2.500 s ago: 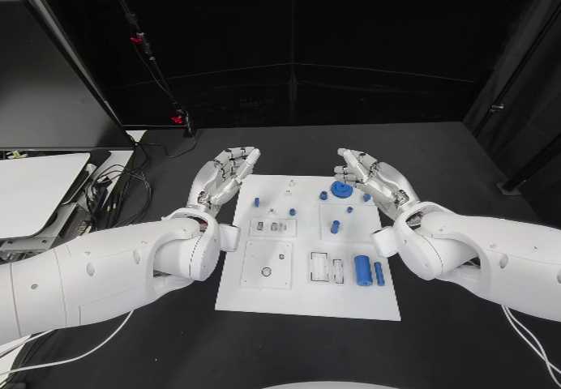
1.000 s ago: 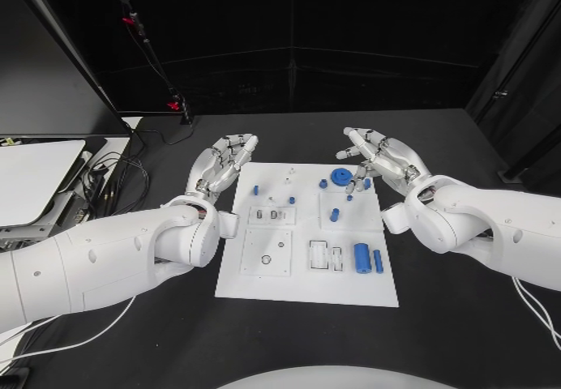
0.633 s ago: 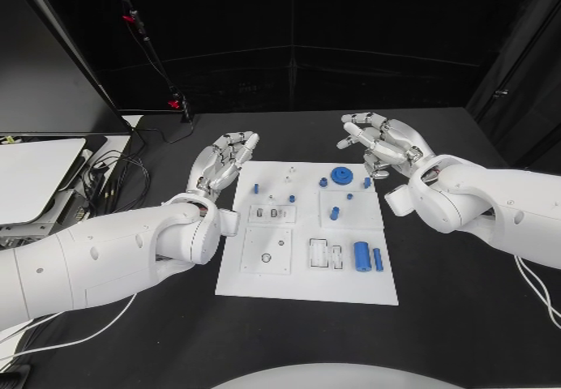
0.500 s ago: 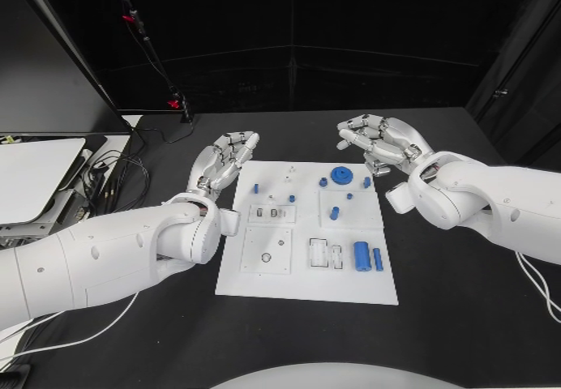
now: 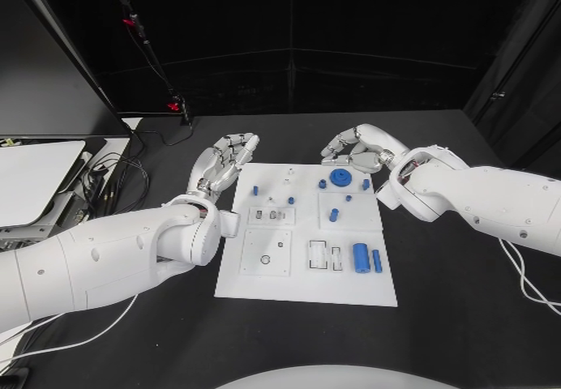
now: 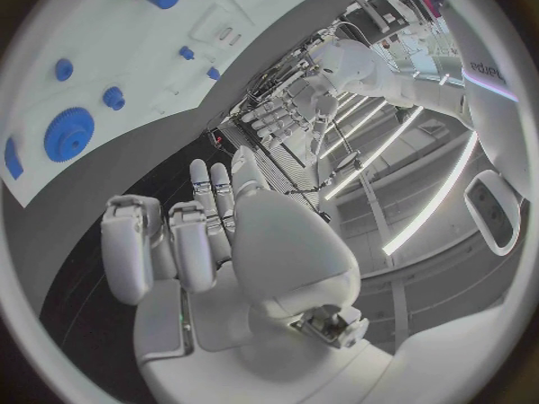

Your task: Assemble the parts on the task board

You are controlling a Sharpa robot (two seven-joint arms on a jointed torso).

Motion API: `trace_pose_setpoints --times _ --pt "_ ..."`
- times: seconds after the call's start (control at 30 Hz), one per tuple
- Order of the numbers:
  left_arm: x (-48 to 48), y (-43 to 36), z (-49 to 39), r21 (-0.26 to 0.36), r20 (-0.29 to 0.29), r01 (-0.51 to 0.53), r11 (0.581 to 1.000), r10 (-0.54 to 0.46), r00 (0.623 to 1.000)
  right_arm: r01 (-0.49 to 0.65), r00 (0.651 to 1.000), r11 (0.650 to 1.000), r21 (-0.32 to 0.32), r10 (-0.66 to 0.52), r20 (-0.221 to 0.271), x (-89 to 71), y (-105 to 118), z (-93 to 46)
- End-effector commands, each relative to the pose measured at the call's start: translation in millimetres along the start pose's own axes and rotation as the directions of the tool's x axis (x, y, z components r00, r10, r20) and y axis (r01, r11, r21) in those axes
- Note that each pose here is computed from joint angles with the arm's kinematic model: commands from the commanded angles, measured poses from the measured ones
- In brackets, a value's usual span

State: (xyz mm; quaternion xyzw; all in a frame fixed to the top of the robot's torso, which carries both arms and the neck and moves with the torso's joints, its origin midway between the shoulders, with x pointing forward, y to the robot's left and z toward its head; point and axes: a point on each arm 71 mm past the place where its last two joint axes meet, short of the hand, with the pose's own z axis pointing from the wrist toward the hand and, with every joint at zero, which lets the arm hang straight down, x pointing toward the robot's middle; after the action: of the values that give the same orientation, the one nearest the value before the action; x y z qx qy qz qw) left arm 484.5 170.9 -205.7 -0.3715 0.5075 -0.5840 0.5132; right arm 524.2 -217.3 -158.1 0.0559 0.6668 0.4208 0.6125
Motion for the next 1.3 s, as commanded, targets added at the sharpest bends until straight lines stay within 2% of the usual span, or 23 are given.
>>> trace_pose_setpoints --times 0.03,0.47,0.77,1.03,1.3 --pt "0.7 -23.2 -3.1 0.319 -0.013 0.007 0.948 -0.003 1.0 0.192 0.981 0.981 0.028 -0.192 -0.01 0.2 -3 6.7" --pt "2.2 -21.1 -2.2 0.317 -0.017 0.01 0.948 -0.005 1.0 0.335 0.941 0.939 0.074 -0.329 -0.081 11.0 -10 30.1" --pt "1.3 -20.1 -1.8 0.315 -0.016 0.008 0.949 -0.003 1.0 0.371 0.924 0.924 0.087 -0.358 -0.134 17.3 -12 37.4" --pt "0.6 -19.1 -1.3 0.312 -0.014 0.006 0.95 -0.001 1.0 0.426 0.896 0.902 0.067 -0.411 -0.17 23.9 -10 43.3" --pt "0.4 -18.5 -1.0 0.31 -0.014 0.006 0.951 -0.001 1.0 0.455 0.878 0.887 0.073 -0.434 -0.204 30.1 -10 49.0"
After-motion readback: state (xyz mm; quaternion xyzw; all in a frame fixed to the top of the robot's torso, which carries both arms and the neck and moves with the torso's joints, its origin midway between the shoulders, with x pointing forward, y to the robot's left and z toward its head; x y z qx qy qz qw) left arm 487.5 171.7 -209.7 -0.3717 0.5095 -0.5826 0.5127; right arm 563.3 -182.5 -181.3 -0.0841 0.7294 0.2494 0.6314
